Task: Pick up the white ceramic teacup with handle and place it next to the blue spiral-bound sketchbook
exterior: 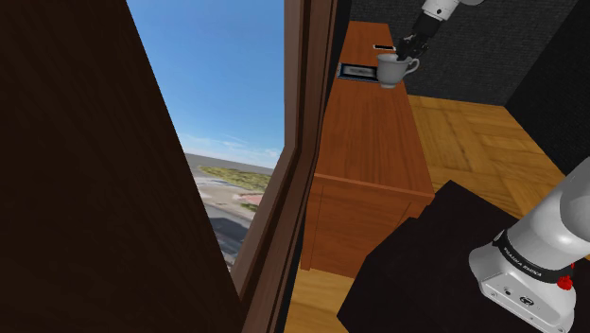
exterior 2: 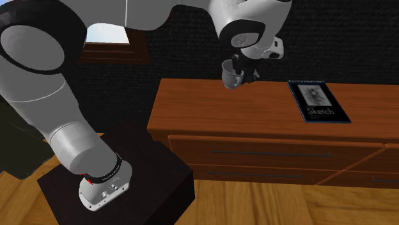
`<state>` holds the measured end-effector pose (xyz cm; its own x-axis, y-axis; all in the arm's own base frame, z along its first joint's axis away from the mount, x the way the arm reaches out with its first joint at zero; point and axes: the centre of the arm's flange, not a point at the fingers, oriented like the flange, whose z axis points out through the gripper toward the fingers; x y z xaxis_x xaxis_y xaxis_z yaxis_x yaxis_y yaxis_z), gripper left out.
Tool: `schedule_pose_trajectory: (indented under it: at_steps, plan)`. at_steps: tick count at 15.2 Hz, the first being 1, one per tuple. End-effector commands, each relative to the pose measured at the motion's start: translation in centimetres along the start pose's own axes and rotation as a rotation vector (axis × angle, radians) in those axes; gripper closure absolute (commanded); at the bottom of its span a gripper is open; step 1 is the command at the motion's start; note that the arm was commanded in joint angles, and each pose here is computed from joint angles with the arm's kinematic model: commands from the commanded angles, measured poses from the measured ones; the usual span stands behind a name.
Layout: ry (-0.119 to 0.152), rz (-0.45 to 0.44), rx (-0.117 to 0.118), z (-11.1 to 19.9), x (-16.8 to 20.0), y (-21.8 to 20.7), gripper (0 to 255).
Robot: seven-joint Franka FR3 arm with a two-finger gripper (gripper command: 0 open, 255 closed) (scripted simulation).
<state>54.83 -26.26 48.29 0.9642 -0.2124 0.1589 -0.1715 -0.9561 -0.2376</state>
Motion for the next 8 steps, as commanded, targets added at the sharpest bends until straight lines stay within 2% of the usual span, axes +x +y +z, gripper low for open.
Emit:
schedule_pose_trajectory:
  at_steps: [1, 8]
  plan:
    - [0.001, -0.001, 0.0, 0.8, 2.2, 1.4, 255]
    - [0.001, -0.001, 0.0, 3.4, 9.7, 6.2, 255]
